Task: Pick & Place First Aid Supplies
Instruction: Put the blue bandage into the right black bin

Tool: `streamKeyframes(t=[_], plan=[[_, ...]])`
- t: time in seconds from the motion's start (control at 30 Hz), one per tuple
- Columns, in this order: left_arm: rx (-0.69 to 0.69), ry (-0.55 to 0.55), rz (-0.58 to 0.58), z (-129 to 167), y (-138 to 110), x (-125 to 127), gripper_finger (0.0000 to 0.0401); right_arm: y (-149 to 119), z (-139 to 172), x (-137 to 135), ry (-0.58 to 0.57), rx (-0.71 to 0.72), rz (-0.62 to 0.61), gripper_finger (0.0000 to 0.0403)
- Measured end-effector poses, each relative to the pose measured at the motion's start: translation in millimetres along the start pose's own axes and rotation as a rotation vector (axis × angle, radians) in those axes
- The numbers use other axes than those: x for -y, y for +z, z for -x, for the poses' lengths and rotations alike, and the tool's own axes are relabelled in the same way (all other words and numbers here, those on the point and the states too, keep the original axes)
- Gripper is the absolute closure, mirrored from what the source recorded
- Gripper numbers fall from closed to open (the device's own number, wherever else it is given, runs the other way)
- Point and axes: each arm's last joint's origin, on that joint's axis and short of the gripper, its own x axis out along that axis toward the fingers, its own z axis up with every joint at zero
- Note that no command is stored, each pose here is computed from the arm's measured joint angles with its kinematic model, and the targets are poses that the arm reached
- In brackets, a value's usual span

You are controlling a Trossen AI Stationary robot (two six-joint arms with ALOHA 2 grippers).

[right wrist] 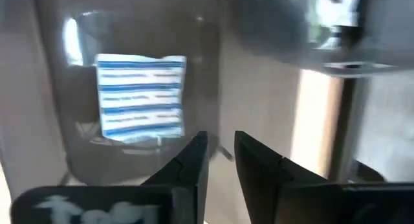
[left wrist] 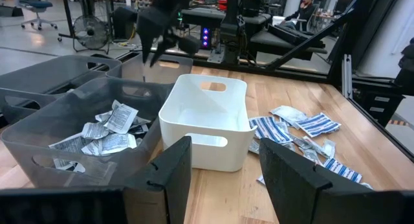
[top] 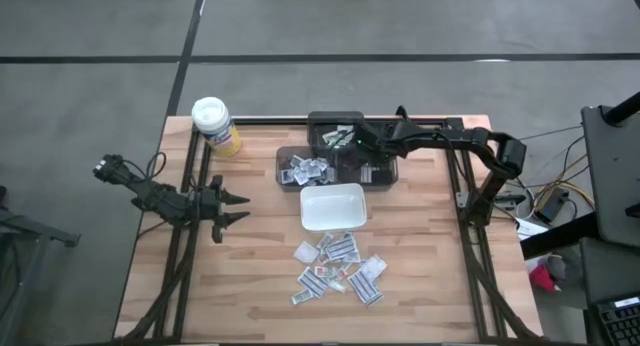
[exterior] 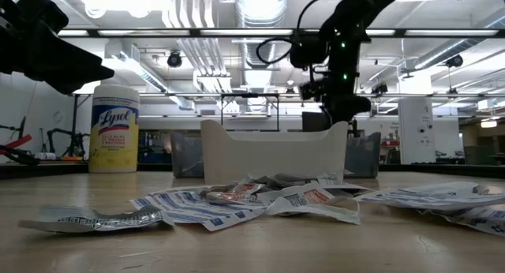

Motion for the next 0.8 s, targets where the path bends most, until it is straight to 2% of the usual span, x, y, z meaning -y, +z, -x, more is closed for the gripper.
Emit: streamKeyframes(t=[0.1,0.2,0.47,0.57,0.8], plan=[[0.000,0.000,0.000,0.0,0.0,0.0,0.0224,4.1,17.5,6.3,0.012,-0.020,-0.006,0.0325],[0.000,0.000,0.000,0.0,0.0,0.0,0.0224,9.0,41.5,12.0,0.075,-0.008,-0.043,0.0331],[0.000,-0.001,0.000,0.0,0.0,0.1,0.0224,14.3,108.4,14.9,0.427,0.081,-0.252,0.0355],[0.000,-0.001,0.000,0.0,0.0,0.1,0.0224,14.3,128.4,2.4,0.515,0.123,-0.288,0.0362],[0.000,-0.001,0.000,0.0,0.0,0.1,0.0224,7.5,165.8,-46.6,0.583,0.135,-0.332,0.0375]])
